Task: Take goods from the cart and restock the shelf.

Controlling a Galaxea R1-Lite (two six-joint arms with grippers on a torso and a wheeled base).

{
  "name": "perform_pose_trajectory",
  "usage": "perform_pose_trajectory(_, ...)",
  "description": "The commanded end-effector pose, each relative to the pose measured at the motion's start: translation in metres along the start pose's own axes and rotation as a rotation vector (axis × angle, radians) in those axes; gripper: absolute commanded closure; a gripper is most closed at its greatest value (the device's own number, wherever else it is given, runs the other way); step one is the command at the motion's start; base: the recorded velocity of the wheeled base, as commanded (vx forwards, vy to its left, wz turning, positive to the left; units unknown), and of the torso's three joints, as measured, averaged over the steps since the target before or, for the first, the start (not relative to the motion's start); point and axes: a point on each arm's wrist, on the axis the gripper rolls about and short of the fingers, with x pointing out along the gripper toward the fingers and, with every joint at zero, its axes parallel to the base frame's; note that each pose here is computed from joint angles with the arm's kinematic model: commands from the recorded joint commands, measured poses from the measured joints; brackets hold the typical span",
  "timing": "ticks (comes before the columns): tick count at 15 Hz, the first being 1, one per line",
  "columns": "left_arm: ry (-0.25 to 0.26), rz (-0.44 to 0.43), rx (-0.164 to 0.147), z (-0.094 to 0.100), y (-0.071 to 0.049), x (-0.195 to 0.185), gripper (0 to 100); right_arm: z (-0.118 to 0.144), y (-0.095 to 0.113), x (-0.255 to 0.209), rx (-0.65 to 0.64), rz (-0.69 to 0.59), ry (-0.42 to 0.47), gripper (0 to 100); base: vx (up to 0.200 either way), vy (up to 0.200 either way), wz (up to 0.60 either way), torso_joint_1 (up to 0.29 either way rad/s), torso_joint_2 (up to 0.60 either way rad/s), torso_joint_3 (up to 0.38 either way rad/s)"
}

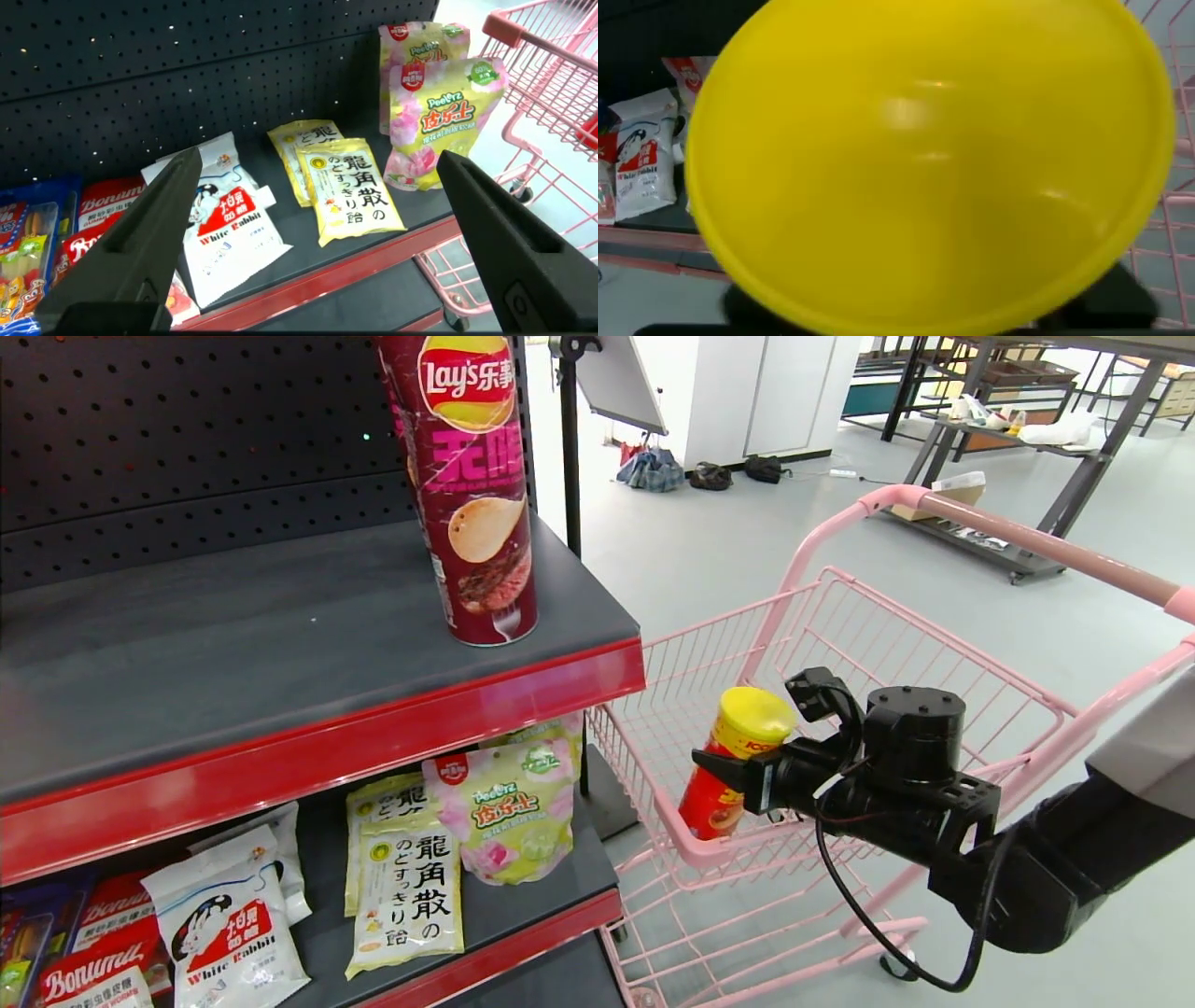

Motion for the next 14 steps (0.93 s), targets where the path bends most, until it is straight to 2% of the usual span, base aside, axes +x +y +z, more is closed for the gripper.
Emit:
perform_pose_trajectory(1, 0.001, 0.000, 0.000, 0.000, 0.000, 0.000, 0, -0.004, 0.000, 0.003, 0.001, 0.002, 0.010, 100, 0.000, 0.000, 0.00, 0.000, 0.00, 0.000)
perform_pose_trajectory(4, 0.001, 0.000, 0.000, 0.000, 0.000, 0.000, 0, 0.000, -0.001, 0.002, -0.007, -0.008, -0.006, 100, 0.000, 0.000, 0.00, 0.000, 0.00, 0.000)
perform_pose_trajectory(5, 0.001, 0.000, 0.000, 0.000, 0.000, 0.000, 0, 0.011, 0.001, 0.000, -0.017, -0.031, -0.049, 100, 0.000, 0.000, 0.00, 0.000, 0.00, 0.000)
perform_pose_trajectory(7, 0.001, 0.000, 0.000, 0.000, 0.000, 0.000, 0, 0.056, 0.000, -0.008, -0.082, -0.078, -0.192, 100, 0.000, 0.000, 0.00, 0.000, 0.00, 0.000)
perform_pose_trajectory(8, 0.001, 0.000, 0.000, 0.000, 0.000, 0.000, 0, 0.087, -0.008, -0.020, -0.150, -0.119, -0.263, 100, 0.000, 0.000, 0.00, 0.000, 0.00, 0.000)
perform_pose_trajectory(9, 0.001, 0.000, 0.000, 0.000, 0.000, 0.000, 0, 0.113, -0.009, -0.037, -0.209, -0.149, -0.303, 100, 0.000, 0.000, 0.00, 0.000, 0.00, 0.000)
perform_pose_trajectory(11, 0.001, 0.000, 0.000, 0.000, 0.000, 0.000, 0, 0.154, 0.001, -0.084, -0.239, -0.199, -0.340, 100, 0.000, 0.000, 0.00, 0.000, 0.00, 0.000)
perform_pose_trajectory(12, 0.001, 0.000, -0.002, 0.000, 0.000, 0.000, 0, 0.160, 0.005, -0.095, -0.238, -0.219, -0.341, 100, 0.000, 0.000, 0.00, 0.000, 0.00, 0.000)
perform_pose_trajectory(13, 0.001, 0.000, 0.000, 0.000, 0.000, 0.000, 0, 0.171, 0.019, -0.140, -0.223, -0.320, -0.346, 100, 0.000, 0.000, 0.00, 0.000, 0.00, 0.000)
perform_pose_trajectory(14, 0.001, 0.000, -0.002, 0.000, 0.000, 0.000, 0, 0.171, 0.029, -0.176, -0.213, -0.411, -0.346, 100, 0.000, 0.000, 0.00, 0.000, 0.00, 0.000)
